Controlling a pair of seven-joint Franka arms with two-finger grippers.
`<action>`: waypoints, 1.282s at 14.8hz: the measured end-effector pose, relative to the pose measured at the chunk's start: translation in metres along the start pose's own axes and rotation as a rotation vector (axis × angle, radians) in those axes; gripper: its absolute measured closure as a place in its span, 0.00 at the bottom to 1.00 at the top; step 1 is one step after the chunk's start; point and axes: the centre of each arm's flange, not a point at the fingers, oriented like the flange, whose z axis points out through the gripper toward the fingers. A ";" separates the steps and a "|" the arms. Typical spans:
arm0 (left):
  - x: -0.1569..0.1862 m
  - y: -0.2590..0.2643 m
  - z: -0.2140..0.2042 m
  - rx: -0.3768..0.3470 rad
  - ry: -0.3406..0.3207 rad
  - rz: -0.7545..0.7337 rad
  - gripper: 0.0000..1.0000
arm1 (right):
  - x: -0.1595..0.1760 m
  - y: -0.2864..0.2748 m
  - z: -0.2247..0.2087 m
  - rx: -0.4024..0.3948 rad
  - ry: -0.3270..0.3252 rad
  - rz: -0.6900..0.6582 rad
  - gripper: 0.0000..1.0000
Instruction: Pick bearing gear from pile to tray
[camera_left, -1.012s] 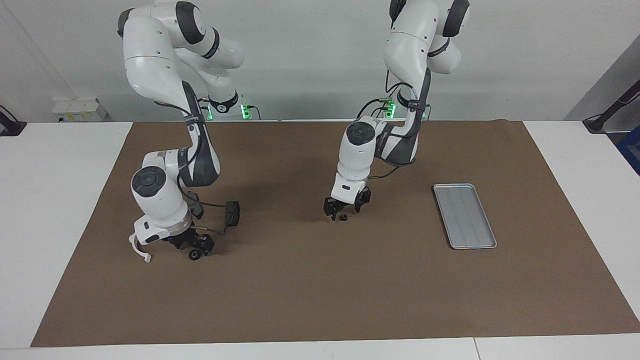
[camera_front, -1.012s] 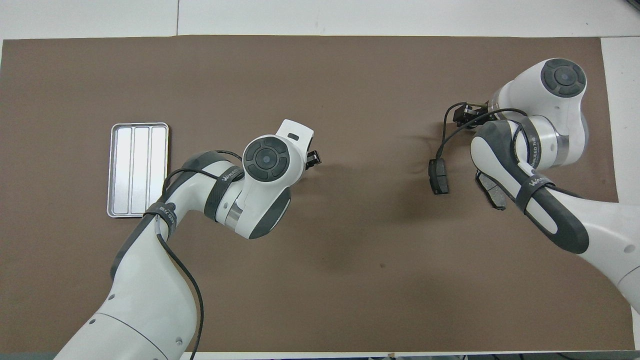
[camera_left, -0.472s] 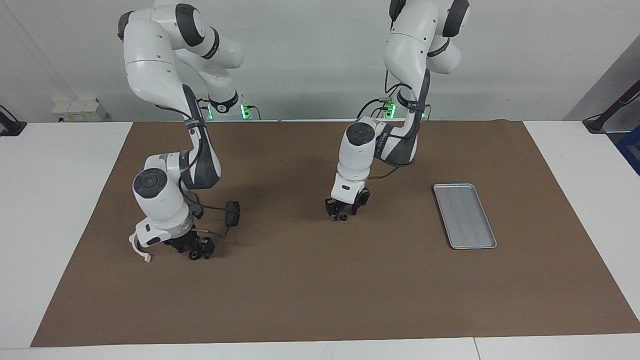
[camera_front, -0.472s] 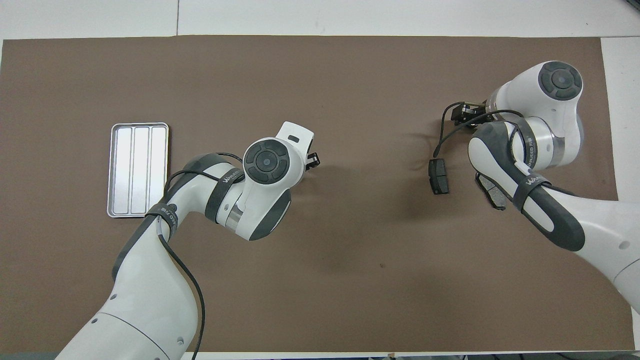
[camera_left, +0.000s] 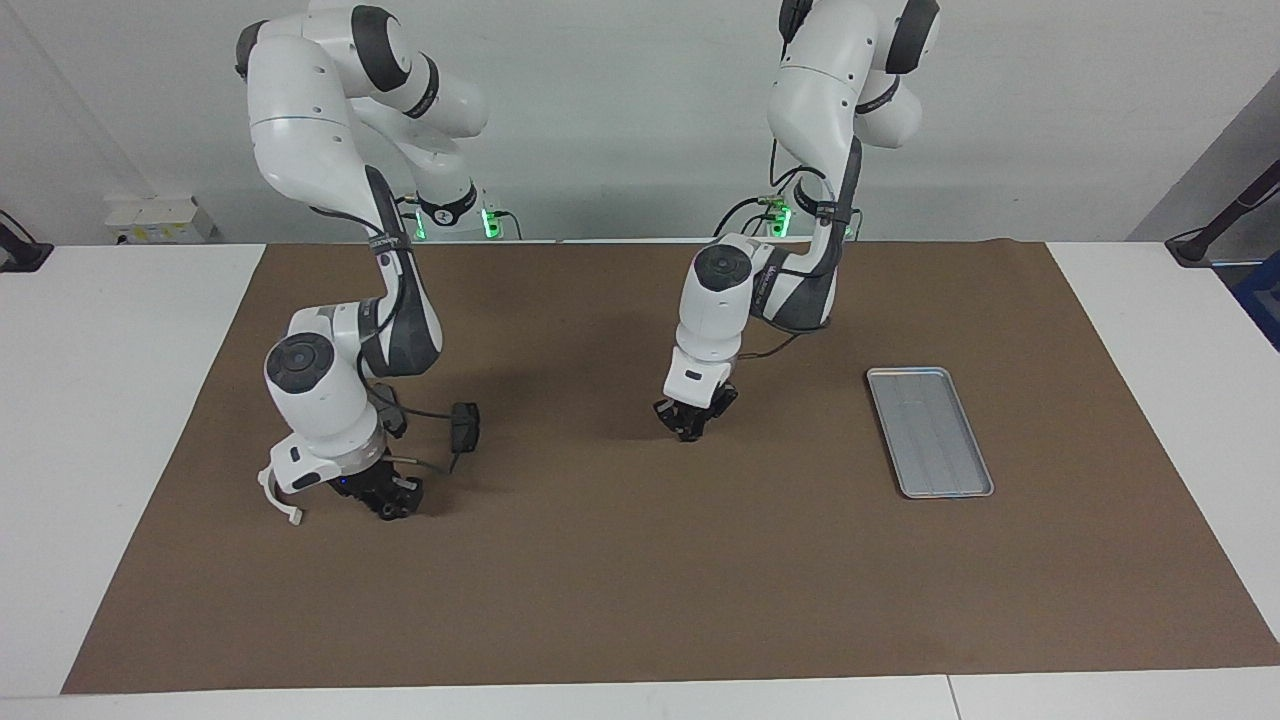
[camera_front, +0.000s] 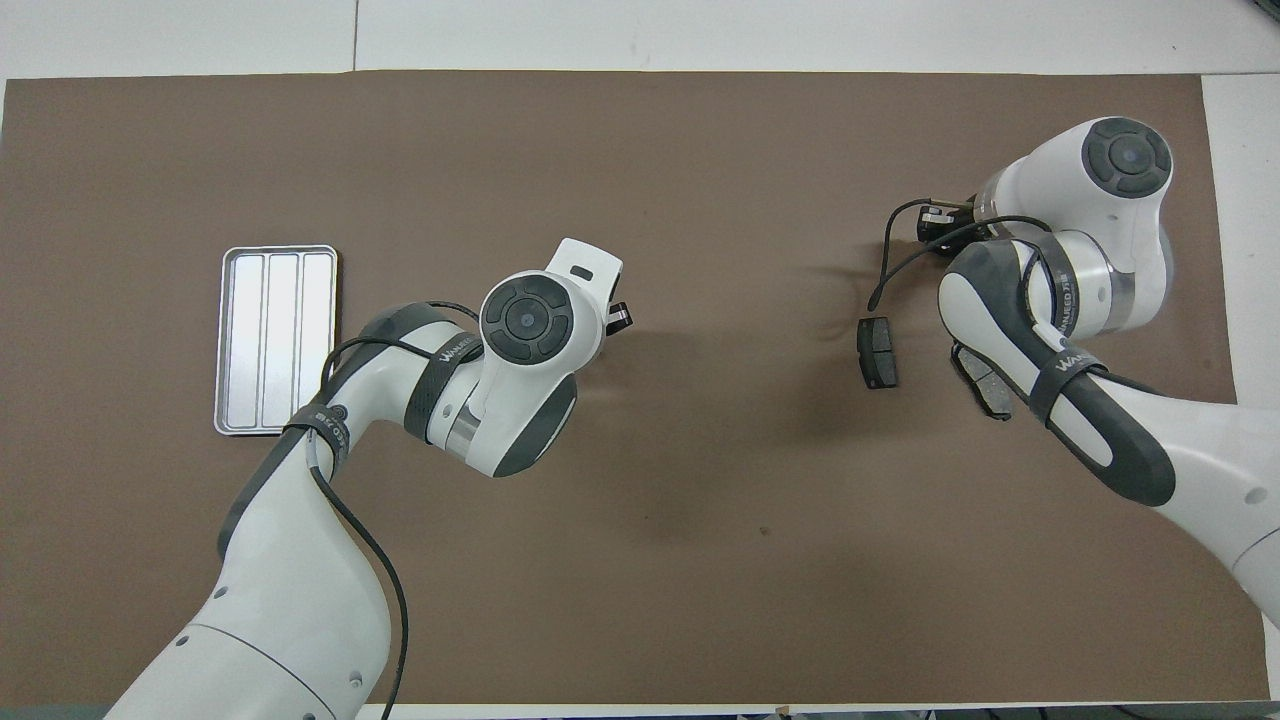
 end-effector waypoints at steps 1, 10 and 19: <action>0.012 -0.008 -0.003 0.030 0.010 0.025 0.76 | 0.000 0.000 0.000 0.000 0.000 0.000 0.65; 0.182 -0.303 -0.102 0.095 -0.147 0.308 0.76 | 0.000 -0.006 -0.023 -0.057 -0.112 -0.008 0.65; 0.130 -0.366 -0.049 0.035 -0.211 0.348 0.76 | -0.055 -0.134 -0.195 -0.094 -0.169 -0.069 0.65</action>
